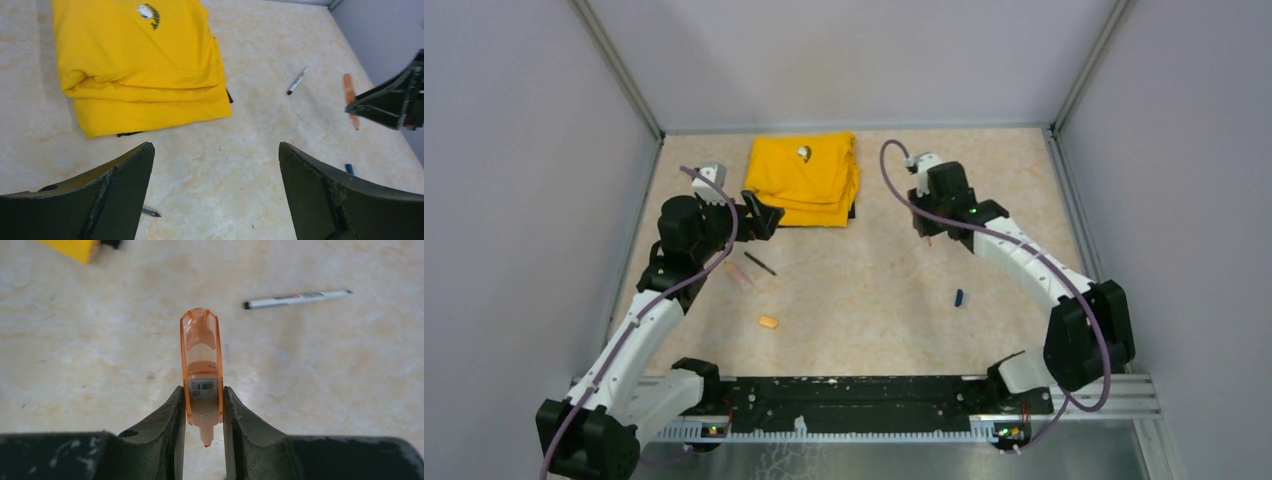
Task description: Insert the pens into the pen caps
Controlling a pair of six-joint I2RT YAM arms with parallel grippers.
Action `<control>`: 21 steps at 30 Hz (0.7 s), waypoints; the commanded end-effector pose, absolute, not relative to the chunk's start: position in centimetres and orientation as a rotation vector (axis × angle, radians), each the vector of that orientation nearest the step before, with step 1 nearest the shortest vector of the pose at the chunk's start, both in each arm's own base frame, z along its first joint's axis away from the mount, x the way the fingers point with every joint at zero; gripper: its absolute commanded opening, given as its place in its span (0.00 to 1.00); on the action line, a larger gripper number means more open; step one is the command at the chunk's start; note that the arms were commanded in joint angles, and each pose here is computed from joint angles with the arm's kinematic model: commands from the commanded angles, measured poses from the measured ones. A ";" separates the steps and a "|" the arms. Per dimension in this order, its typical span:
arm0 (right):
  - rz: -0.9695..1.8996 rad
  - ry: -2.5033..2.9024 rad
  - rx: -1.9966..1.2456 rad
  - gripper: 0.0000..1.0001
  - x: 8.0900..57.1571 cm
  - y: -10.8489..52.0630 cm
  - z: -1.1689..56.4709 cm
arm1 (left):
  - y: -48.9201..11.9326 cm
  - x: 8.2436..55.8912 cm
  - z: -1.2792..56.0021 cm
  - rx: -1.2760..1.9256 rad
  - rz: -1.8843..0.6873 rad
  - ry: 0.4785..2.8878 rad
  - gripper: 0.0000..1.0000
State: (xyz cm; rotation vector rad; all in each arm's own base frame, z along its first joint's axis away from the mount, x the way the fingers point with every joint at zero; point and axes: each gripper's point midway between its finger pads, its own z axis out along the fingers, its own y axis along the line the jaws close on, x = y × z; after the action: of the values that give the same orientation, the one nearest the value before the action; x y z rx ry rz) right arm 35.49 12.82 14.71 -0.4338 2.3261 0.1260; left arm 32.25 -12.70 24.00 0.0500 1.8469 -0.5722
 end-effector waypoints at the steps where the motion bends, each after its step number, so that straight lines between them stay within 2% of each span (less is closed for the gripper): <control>1: 0.305 2.120 -0.546 0.05 33.8 20.4 17.5 | -15.9 30.9 27.1 0.217 -0.772 1.706 0.99; 5: 0.508 1.960 -0.572 0.04 31.4 27.0 20.5 | -17.6 29.8 27.9 0.309 -0.881 1.670 0.99; 9: 0.636 1.834 -0.606 0.04 29.2 31.0 22.8 | -18.4 29.2 28.0 0.354 -0.935 1.670 0.98; 21: 0.635 1.699 -0.622 0.04 28.1 32.7 25.5 | -22.1 30.2 31.5 0.449 -1.049 1.605 0.94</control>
State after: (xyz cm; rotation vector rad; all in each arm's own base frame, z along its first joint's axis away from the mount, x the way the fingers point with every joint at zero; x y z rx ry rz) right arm 27.52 32.48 20.91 -0.6915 1.8342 0.6170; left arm 30.02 -20.16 27.34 0.3645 1.7329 -1.0074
